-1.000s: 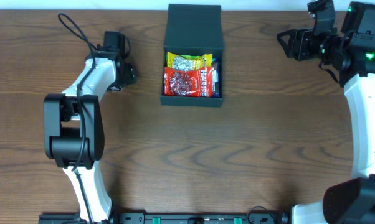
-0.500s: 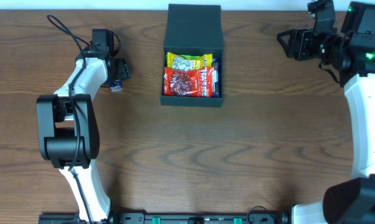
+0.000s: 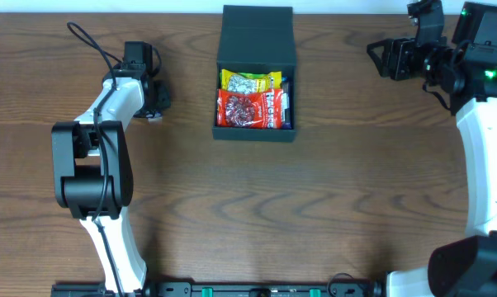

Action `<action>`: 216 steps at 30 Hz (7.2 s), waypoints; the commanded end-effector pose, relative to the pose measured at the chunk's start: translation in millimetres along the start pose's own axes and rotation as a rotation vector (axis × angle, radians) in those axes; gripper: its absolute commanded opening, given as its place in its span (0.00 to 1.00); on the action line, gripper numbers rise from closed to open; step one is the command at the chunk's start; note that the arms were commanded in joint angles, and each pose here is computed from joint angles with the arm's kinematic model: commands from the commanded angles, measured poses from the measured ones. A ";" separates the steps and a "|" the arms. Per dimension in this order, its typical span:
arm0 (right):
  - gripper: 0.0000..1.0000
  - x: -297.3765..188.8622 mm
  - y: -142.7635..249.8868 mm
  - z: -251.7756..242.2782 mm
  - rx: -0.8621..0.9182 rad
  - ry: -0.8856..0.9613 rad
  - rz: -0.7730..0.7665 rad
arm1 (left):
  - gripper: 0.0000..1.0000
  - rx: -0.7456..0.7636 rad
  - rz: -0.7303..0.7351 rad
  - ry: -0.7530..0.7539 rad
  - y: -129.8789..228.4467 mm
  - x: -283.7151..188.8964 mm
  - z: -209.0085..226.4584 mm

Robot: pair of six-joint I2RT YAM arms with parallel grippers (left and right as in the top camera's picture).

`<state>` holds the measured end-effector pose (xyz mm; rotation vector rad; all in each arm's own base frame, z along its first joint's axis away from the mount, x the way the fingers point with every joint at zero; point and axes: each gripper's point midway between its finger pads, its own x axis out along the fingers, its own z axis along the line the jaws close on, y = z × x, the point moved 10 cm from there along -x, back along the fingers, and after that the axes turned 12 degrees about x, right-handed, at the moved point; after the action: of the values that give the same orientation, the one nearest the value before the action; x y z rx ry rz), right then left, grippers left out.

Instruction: Pack container

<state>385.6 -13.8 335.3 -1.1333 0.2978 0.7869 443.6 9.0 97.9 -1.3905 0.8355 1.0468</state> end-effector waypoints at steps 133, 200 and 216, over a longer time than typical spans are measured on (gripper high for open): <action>0.01 261.4 115.0 59.1 0.112 -0.168 0.212 | 0.06 0.322 -0.592 0.312 -98.6 -150.5 -37.9; 0.01 303.6 95.1 -3.5 0.516 -0.436 0.151 | 0.06 -0.101 -0.299 0.764 -84.3 9.9 -88.6; 0.01 300.1 85.0 11.6 0.441 -0.548 0.124 | 0.06 -0.091 -0.311 0.892 -91.5 14.0 -101.7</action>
<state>539.5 117.6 97.3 -0.4744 0.1456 0.9468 540.3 -74.5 107.3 -2.0221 1.1055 0.2549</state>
